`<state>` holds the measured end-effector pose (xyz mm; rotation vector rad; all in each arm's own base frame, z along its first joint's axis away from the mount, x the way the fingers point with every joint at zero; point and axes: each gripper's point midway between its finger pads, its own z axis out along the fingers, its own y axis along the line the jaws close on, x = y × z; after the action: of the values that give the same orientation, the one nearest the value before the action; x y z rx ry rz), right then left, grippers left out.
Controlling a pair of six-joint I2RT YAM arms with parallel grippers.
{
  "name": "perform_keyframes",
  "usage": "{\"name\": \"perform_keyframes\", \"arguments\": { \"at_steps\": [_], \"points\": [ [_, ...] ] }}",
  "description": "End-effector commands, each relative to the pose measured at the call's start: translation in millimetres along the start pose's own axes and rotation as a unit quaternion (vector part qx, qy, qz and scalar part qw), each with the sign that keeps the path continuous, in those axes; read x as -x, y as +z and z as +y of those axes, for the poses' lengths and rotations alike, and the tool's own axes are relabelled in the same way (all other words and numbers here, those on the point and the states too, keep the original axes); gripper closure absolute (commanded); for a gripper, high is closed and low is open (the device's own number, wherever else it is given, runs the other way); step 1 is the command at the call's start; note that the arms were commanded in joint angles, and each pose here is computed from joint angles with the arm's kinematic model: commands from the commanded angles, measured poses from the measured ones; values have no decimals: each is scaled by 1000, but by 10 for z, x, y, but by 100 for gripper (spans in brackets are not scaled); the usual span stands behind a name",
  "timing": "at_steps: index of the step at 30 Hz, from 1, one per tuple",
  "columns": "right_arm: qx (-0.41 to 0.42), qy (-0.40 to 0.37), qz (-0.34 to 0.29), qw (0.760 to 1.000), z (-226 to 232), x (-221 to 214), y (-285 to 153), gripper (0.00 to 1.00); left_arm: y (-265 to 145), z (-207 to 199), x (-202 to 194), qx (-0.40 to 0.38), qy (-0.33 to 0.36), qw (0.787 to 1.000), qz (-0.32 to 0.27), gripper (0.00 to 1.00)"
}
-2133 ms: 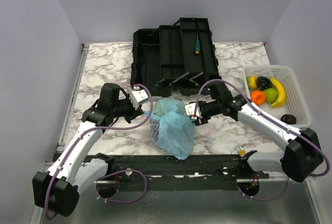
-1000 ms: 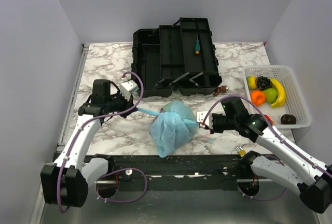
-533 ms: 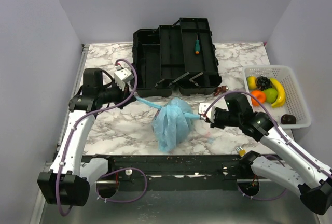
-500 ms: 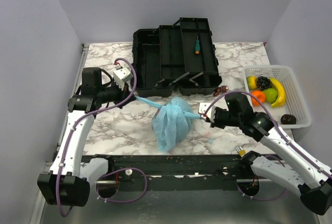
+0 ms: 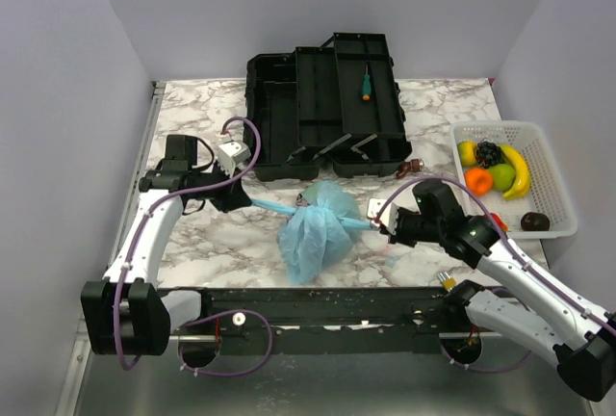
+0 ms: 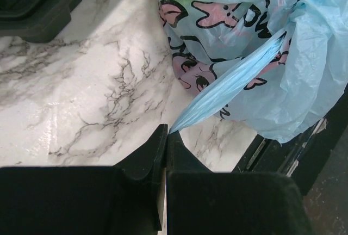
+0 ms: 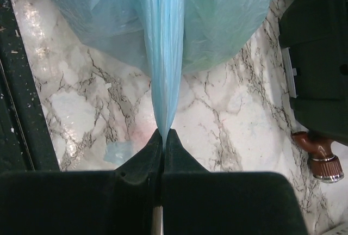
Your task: Place the fake fruits into the plastic bag and tie a complex knot
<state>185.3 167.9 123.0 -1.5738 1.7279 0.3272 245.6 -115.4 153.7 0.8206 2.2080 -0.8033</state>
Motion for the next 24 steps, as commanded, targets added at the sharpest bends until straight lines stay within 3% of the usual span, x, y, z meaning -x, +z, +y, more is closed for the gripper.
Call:
{"name": "perform_keyframes", "arguments": {
  "at_steps": [1, 8, 12, 17, 24],
  "points": [
    [-1, 27, 141, 990, 134, -656, -205, 99, -466, 679, 276, 191, 92, 977, -11, 100],
    [-64, 56, 145, 986, -92, -783, 52, 99, -279, 508, -56, 143, 67, 987, 29, 100],
    [-102, 85, 159, 978, -275, -954, 145, 99, -157, 497, -299, 163, 92, 982, 42, 100],
    [-124, 101, 184, 970, -407, -1141, 286, 99, -16, 739, -527, 198, 69, 976, 59, 100],
    [-131, 116, 213, 961, -459, -1424, 430, 99, 54, 941, -611, 229, 65, 969, 66, 100]
  ]
}}
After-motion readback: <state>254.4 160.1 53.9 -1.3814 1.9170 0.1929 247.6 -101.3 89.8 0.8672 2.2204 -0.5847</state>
